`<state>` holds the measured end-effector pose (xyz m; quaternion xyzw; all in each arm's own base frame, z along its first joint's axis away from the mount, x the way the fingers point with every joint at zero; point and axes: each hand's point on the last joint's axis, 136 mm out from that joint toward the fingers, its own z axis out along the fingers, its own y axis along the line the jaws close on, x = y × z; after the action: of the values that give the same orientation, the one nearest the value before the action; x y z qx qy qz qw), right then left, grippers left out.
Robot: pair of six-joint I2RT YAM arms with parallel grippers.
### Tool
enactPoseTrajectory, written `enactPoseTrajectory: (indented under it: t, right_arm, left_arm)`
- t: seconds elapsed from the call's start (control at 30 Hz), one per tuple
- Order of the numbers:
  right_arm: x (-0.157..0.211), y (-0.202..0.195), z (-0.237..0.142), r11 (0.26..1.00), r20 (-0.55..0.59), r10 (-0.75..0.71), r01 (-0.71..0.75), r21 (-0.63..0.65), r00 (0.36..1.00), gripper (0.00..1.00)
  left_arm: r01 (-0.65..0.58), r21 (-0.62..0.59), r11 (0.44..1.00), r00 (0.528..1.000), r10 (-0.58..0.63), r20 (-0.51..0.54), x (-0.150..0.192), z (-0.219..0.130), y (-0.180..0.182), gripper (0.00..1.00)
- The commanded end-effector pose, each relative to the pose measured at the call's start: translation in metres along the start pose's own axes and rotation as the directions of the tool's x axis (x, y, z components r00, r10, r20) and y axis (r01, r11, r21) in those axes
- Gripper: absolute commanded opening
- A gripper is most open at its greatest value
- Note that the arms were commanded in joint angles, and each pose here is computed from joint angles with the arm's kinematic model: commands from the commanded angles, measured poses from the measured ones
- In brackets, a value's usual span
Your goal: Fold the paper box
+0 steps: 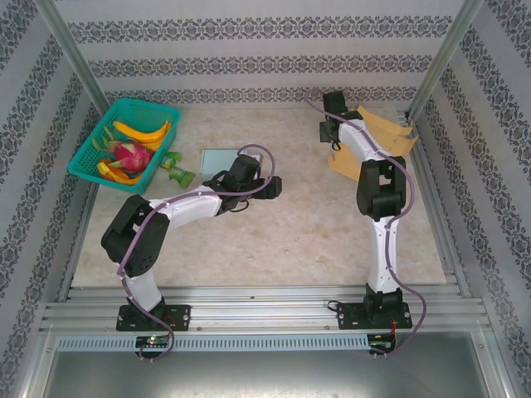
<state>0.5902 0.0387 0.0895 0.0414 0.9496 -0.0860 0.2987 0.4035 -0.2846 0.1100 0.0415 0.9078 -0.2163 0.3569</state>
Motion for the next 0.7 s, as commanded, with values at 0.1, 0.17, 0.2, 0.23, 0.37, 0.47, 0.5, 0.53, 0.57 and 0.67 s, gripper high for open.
enactPoseTrajectory:
  t: [0.1,0.17,0.2,0.23,0.37,0.47,0.5,0.53,0.57,0.67]
  right_arm:
    - [0.028,-0.022,0.019,0.998,-0.136,-0.033,0.040,0.050,0.990,0.51]
    - [0.030,-0.024,0.023,0.999,-0.154,-0.020,0.026,0.034,0.988,0.49]
    - [0.031,-0.025,0.025,1.000,-0.161,-0.015,0.019,0.022,0.987,0.48]
    - [0.031,-0.025,0.027,1.000,-0.165,-0.010,0.013,0.017,0.986,0.48]
    - [0.035,-0.028,0.032,1.000,-0.185,0.002,0.000,0.009,0.983,0.41]
    - [0.037,-0.030,0.033,1.000,-0.193,0.018,-0.020,-0.010,0.981,0.37]
    - [0.037,-0.030,0.033,1.000,-0.196,0.021,-0.025,-0.017,0.980,0.34]
    - [0.038,-0.030,0.033,0.999,-0.199,0.025,-0.030,-0.022,0.980,0.32]
    - [0.039,-0.030,0.034,0.999,-0.202,0.028,-0.034,-0.027,0.979,0.31]
    - [0.041,-0.031,0.033,0.999,-0.205,0.032,-0.039,-0.029,0.978,0.26]
  left_arm:
    - [-0.048,0.004,0.999,0.998,0.047,0.035,-0.001,-0.001,-0.002,0.95]
    - [-0.052,0.004,0.999,0.998,0.052,0.032,0.002,0.000,-0.001,0.95]
    - [-0.052,0.002,0.999,0.998,0.052,0.028,0.003,0.001,0.000,0.95]
    - [-0.054,0.002,0.999,0.998,0.053,0.026,0.004,0.002,0.000,0.95]
    - [-0.048,-0.028,0.998,0.998,0.049,0.027,0.006,0.003,0.006,0.95]
    - [-0.041,-0.052,0.998,0.999,0.043,0.027,0.007,0.005,0.010,0.95]
    - [-0.041,-0.051,0.998,0.999,0.043,0.023,0.008,0.005,0.010,0.95]
    - [-0.040,-0.050,0.998,0.999,0.041,0.023,0.008,0.006,0.010,0.95]
    - [-0.039,-0.049,0.998,0.999,0.040,0.020,0.009,0.006,0.010,0.95]
    - [-0.040,-0.052,0.998,0.999,0.041,0.021,0.009,0.007,0.010,0.95]
